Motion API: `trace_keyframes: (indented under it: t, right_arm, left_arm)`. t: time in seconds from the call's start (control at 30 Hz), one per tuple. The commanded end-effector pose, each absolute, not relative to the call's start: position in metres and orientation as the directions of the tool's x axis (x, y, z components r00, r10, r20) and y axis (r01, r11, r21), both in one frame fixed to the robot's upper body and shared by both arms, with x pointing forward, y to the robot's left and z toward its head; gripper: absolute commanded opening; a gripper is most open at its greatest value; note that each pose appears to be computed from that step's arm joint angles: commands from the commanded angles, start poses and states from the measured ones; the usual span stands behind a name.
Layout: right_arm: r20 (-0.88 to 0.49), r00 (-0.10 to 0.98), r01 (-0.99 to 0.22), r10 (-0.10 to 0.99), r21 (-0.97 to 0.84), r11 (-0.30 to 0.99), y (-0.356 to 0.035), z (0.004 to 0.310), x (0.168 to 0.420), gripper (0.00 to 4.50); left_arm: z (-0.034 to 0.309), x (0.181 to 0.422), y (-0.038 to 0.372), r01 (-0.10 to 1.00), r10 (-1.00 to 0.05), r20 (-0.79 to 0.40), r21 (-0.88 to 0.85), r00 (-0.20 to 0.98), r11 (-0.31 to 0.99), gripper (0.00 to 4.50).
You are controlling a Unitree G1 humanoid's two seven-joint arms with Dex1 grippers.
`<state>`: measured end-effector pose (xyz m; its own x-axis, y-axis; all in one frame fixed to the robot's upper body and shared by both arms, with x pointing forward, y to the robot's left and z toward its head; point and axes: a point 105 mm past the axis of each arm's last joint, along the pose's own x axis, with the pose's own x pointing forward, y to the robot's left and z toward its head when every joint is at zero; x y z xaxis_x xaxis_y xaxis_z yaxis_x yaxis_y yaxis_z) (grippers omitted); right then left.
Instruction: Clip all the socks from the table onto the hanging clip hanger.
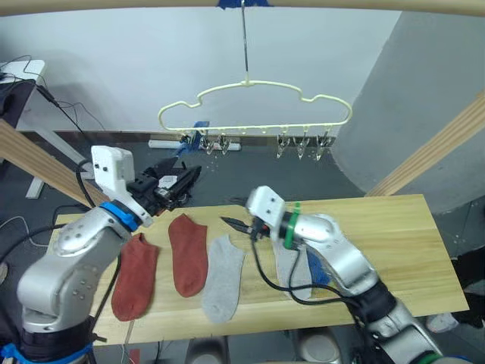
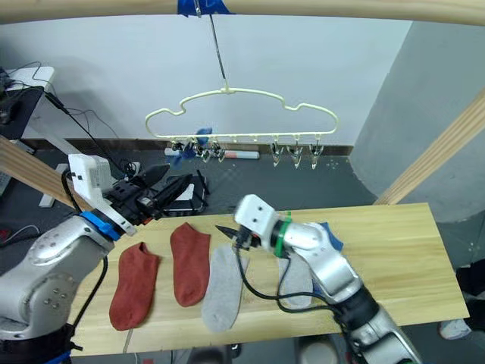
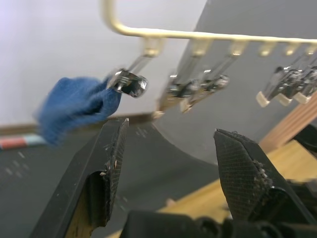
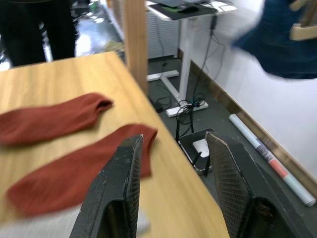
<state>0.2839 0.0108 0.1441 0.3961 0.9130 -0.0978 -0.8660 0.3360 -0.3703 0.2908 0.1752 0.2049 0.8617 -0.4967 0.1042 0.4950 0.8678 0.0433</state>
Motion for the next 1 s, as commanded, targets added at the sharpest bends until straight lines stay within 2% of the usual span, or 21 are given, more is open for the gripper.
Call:
trace_keyframes:
  t: [0.03, 0.2, 0.4, 0.7, 1.0]
  right_arm:
    - [-0.027, 0.333, -0.863, 0.943, -0.411, 0.293, -0.012, 0.178, 0.261, 2.08]
    - [-0.055, 0.312, -0.866, 0.949, -0.427, 0.26, -0.053, 0.198, 0.249, 2.08]
    - [-0.042, 0.371, -0.867, 0.928, -0.373, 0.33, -0.084, 0.225, 0.255, 2.08]
    - [-0.056, 0.433, -0.852, 0.899, -0.35, 0.389, -0.098, 0.23, 0.255, 2.08]
    - [-0.059, 0.468, -0.84, 0.882, -0.34, 0.423, -0.102, 0.229, 0.256, 2.08]
  left_arm:
    - [0.22, 0.286, 0.167, 0.43, -0.454, 0.236, 0.148, 0.859, 0.891, 3.04]
    - [0.215, 0.289, 0.153, 0.41, -0.449, 0.309, 0.186, 0.839, 0.893, 3.04]
    - [0.204, 0.293, 0.142, 0.408, -0.437, 0.322, 0.155, 0.84, 0.899, 3.04]
    - [0.201, 0.299, 0.133, 0.385, -0.4, 0.357, 0.117, 0.844, 0.915, 3.04]
    - [0.205, 0.305, 0.142, 0.296, -0.312, 0.398, 0.103, 0.863, 0.95, 3.04]
